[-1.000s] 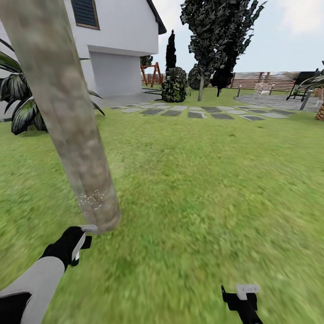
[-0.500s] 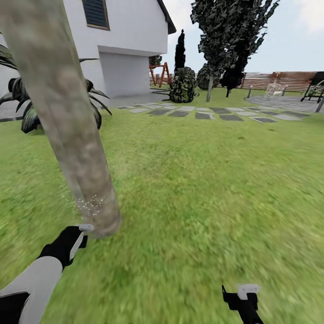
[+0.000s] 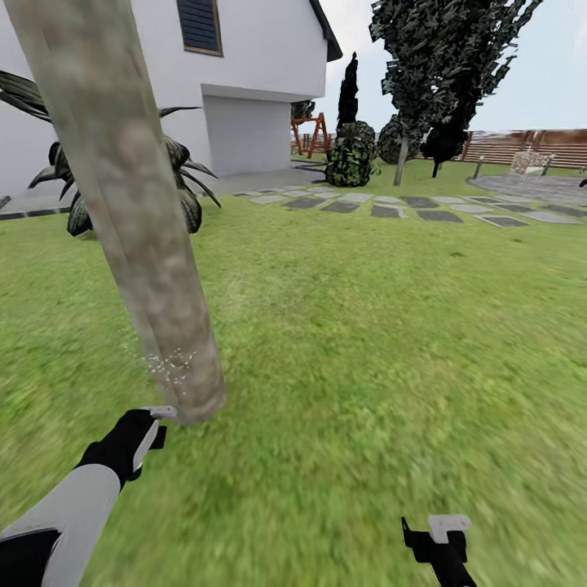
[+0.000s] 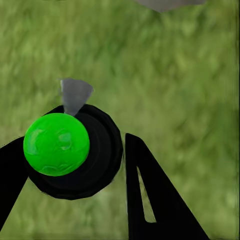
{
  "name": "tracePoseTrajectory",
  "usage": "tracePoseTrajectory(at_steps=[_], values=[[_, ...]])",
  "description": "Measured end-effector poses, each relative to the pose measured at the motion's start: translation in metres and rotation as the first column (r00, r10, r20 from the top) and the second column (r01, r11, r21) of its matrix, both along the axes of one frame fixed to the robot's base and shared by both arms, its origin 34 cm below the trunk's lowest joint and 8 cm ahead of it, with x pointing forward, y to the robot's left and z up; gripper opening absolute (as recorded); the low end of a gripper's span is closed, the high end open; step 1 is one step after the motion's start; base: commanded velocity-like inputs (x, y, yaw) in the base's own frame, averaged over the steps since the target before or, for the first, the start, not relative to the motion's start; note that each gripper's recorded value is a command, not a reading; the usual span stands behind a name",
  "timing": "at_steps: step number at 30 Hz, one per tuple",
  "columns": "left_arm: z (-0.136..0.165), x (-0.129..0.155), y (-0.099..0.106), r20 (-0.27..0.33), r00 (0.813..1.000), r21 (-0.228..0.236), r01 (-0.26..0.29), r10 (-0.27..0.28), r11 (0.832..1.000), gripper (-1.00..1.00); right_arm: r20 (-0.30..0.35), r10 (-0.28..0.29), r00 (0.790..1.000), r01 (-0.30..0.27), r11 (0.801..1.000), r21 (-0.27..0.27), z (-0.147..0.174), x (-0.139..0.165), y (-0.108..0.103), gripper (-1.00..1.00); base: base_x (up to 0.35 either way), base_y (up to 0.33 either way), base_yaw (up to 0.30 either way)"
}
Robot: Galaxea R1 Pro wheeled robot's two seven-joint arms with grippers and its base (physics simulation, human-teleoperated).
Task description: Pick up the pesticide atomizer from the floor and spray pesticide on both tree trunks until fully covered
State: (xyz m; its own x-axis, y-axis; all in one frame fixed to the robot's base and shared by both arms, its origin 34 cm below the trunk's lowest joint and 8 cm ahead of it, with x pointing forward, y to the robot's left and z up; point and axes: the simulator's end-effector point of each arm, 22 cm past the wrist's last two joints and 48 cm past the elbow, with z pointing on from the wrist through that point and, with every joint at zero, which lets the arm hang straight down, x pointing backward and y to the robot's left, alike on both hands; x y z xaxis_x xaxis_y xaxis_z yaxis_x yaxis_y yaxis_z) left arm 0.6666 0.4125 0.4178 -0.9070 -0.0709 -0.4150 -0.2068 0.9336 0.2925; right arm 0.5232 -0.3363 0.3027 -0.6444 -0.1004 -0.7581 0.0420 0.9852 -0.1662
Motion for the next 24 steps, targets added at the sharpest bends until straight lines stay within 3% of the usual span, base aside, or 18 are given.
tracePoseTrajectory(at_steps=[9, 17, 24], values=[[0.0, 0.001, -0.001, 0.003, 1.0, -0.001, -0.001, 0.001, 1.0, -1.0, 0.001, 0.0, 1.0, 0.0, 1.0, 0.0, 0.0, 0.0, 0.0, 1.0, 0.011, -0.271, 0.0], [-0.001, 0.002, -0.012, 0.004, 1.0, -0.014, 0.006, -0.006, 1.0, -1.0, 0.0, 0.001, 1.0, -0.001, 1.0, 0.0, 0.0, 0.0, 0.0, 1.0, 0.22, -0.201, 0.002], [-0.002, 0.003, -0.018, 0.004, 1.0, -0.022, 0.011, -0.011, 1.0, -1.0, 0.0, 0.002, 1.0, -0.002, 1.0, 0.002, 0.0, 0.0, 0.002, 1.0, 0.19, -0.218, 0.221]])
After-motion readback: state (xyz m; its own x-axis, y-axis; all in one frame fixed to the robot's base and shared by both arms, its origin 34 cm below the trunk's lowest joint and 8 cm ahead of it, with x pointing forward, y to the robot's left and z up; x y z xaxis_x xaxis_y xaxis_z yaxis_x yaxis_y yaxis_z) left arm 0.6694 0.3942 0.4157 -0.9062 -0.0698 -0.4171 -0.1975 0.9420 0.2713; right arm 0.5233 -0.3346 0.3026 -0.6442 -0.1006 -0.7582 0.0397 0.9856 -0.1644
